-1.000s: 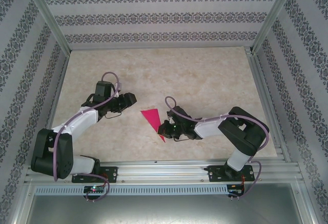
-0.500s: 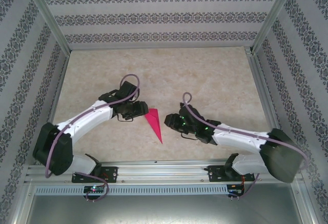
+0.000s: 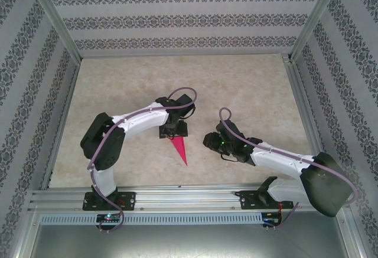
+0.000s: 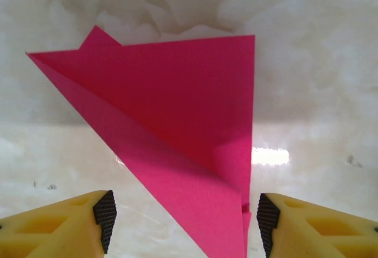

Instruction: Fold a paper plane with a square sheet of paper (pick it up from the middle)

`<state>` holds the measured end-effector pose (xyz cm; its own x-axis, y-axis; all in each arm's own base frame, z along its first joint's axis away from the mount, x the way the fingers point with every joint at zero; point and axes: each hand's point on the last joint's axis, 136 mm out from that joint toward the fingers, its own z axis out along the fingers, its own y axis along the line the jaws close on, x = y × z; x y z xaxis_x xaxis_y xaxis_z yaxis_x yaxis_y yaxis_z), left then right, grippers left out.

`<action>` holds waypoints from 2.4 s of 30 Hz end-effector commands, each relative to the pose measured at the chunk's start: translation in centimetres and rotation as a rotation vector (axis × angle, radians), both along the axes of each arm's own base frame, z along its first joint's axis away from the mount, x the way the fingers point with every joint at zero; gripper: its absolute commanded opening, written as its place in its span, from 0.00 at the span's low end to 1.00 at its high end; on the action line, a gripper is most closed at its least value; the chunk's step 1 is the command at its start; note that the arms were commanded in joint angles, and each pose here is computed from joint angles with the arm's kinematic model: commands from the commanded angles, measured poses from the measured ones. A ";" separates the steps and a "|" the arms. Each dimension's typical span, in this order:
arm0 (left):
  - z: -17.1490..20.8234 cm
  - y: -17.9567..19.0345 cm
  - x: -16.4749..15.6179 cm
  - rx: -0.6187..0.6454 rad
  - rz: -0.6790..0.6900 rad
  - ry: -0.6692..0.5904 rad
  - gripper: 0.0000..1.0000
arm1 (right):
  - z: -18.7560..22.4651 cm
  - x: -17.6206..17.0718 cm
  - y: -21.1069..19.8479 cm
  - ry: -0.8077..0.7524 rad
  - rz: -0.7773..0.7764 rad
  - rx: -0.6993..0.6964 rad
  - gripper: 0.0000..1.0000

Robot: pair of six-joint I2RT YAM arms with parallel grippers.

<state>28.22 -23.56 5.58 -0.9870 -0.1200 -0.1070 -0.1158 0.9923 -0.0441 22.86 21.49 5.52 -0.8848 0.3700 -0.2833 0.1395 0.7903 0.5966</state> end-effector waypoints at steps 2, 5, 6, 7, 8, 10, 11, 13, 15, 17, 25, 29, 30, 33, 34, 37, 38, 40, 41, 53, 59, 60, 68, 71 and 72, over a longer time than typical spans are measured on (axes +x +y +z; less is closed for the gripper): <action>-0.5 1.6 -0.9 0.132 0.001 0.070 0.67 | -0.5 0.0 0.5 0.011 0.038 -0.005 0.36; -1.0 1.3 -0.8 0.133 -0.004 0.085 0.67 | -0.6 0.1 1.1 0.019 0.060 -0.002 0.36; -1.0 1.2 -0.8 0.130 -0.004 0.086 0.67 | -0.6 0.2 1.3 0.020 0.068 0.000 0.37; -1.0 1.2 -0.8 0.128 -0.006 0.086 0.66 | -0.6 0.2 1.6 0.021 0.078 0.006 0.37; -1.0 1.2 -0.8 0.127 -0.009 0.089 0.65 | -0.5 0.3 1.8 0.022 0.086 0.012 0.37; -0.8 1.2 -0.9 0.123 -0.015 0.091 0.62 | -0.6 0.4 2.4 0.025 0.104 0.018 0.37; -0.7 1.3 -1.0 0.126 -0.015 0.089 0.60 | -0.6 0.5 2.6 0.028 0.112 0.020 0.37; -0.4 1.6 -1.2 0.127 -0.015 0.081 0.56 | -0.6 0.5 3.2 0.033 0.129 0.026 0.37; -0.2 1.9 -1.4 0.128 -0.015 0.072 0.54 | -0.6 0.6 3.8 0.033 0.148 0.033 0.37; 0.2 2.1 -1.6 0.115 -0.016 0.058 0.51 | -0.5 0.7 4.4 0.031 0.169 0.040 0.37; 0.8 3.3 -2.5 0.085 -0.002 0.015 0.34 | -0.2 0.7 7.8 0.029 0.266 0.118 0.40; 0.5 3.9 -2.9 0.091 -0.001 0.020 0.27 | -0.6 0.7 9.1 0.044 0.301 0.147 0.44; 0.2 4.0 -3.0 0.091 -0.002 0.024 0.26 | -0.6 0.7 9.4 0.045 0.309 0.157 0.44; 0.0 4.1 -3.2 0.086 -0.005 0.024 0.25 | -0.9 0.6 10.3 0.057 0.335 0.177 0.45; 0.1 4.0 -3.2 0.081 -0.008 0.021 0.25 | -0.9 0.5 10.6 0.062 0.343 0.186 0.45; 0.3 3.9 -3.0 0.075 -0.008 0.012 0.26 | -0.7 0.4 11.3 0.054 0.367 0.211 0.46; 0.4 3.8 -2.9 0.071 -0.007 0.008 0.25 | -0.8 0.4 11.5 0.054 0.374 0.215 0.46; 0.3 3.8 -2.9 0.069 -0.006 0.008 0.26 | -0.8 0.2 11.8 0.054 0.388 0.221 0.46; 0.2 3.7 -2.9 0.068 -0.008 0.008 0.26 | -0.8 0.2 11.9 0.057 0.395 0.225 0.46; 0.3 3.9 -2.8 0.065 -0.001 -0.003 0.26 | -0.3 -0.8 13.0 0.030 0.461 0.255 0.46; 0.4 3.9 -2.9 0.061 0.000 -0.007 0.26 | -1.1 -1.0 13.0 0.039 0.465 0.230 0.46; 0.4 3.9 -2.9 0.063 -0.001 -0.007 0.26 | -1.2 -1.0 13.0 0.039 0.462 0.228 0.46; 0.0 4.3 -3.2 0.077 0.005 0.001 0.24 | -1.7 -0.5 12.7 0.037 0.424 0.208 0.48; 0.0 4.3 -3.2 0.074 0.005 0.001 0.24 | -1.6 -0.8 13.1 0.046 0.440 0.224 0.48; -0.1 4.3 -3.2 0.074 0.005 0.001 0.23 | -1.7 -0.8 13.0 0.046 0.437 0.220 0.48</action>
